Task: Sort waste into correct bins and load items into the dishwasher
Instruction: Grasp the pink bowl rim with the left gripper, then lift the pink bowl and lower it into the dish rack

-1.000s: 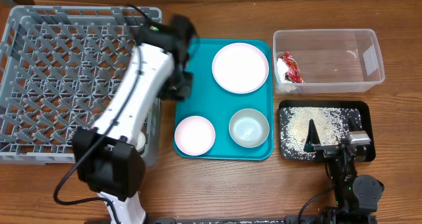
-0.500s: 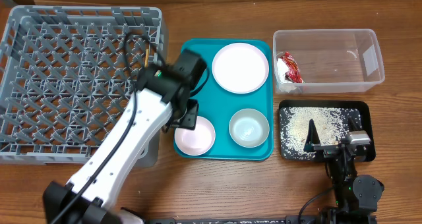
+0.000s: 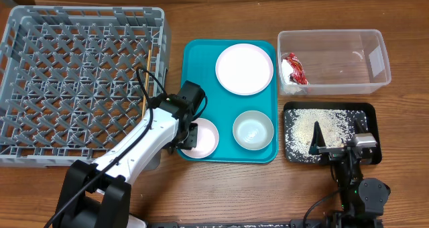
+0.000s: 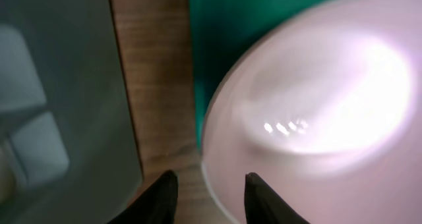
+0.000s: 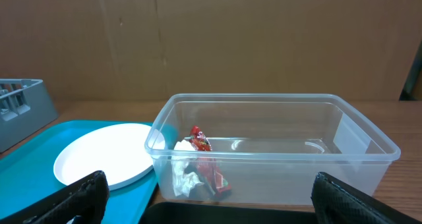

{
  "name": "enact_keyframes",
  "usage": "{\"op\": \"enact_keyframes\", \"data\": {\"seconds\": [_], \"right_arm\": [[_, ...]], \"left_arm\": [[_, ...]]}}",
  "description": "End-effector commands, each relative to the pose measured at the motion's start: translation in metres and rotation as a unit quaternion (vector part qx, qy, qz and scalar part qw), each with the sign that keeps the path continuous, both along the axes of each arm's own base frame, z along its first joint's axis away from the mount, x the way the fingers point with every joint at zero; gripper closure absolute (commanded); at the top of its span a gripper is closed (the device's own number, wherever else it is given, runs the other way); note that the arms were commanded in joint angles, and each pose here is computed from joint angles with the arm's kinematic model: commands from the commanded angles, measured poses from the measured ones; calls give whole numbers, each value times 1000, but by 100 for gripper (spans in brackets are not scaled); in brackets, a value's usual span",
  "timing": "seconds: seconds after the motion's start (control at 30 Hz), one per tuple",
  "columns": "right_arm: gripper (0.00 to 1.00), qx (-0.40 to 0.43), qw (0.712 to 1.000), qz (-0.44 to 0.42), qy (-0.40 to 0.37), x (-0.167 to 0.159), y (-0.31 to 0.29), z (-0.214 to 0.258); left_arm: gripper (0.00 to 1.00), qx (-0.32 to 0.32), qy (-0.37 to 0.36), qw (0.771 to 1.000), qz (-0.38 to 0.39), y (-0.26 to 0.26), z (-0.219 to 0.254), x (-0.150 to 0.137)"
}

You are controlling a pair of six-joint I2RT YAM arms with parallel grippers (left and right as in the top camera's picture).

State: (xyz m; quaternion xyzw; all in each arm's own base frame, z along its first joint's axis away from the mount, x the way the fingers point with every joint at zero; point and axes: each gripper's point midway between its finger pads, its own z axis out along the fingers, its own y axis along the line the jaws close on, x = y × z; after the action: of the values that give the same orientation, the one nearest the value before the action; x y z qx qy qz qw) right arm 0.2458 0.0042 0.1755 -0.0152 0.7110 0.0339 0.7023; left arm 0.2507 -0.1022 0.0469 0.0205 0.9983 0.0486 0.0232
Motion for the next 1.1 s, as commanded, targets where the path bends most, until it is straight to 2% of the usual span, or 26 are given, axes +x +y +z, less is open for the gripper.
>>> {"op": "enact_keyframes", "data": {"seconds": [0.0, 0.57, 0.63, 0.73, 0.77, 0.93, 1.07], "right_arm": [[0, -1, 1000, 1, -3, 0, 0, -1], [0, -1, 1000, 1, -3, 0, 0, -1], [0, -1, 1000, 1, -3, 0, 0, -1], [0, -1, 1000, 1, -3, 0, 0, -1], [0, -1, 1000, 1, -3, 0, 0, -1], [0, -1, 1000, 1, -3, 0, 0, -1], [0, -1, 1000, 1, -3, 0, 0, -1]], "left_arm": [[65, -7, -14, 1000, 16, 0, -1, 7], [69, -13, -34, 999, 39, 8, -23, 10], [74, -19, -37, 998, 41, 7, -25, 11], [89, -28, -46, 998, 41, 3, -22, 17], [96, -31, -47, 998, 40, 2, -21, 18], [96, -33, -42, 998, 39, -1, -5, 22], [96, -32, -44, 998, 38, -4, 25, 30]]}}
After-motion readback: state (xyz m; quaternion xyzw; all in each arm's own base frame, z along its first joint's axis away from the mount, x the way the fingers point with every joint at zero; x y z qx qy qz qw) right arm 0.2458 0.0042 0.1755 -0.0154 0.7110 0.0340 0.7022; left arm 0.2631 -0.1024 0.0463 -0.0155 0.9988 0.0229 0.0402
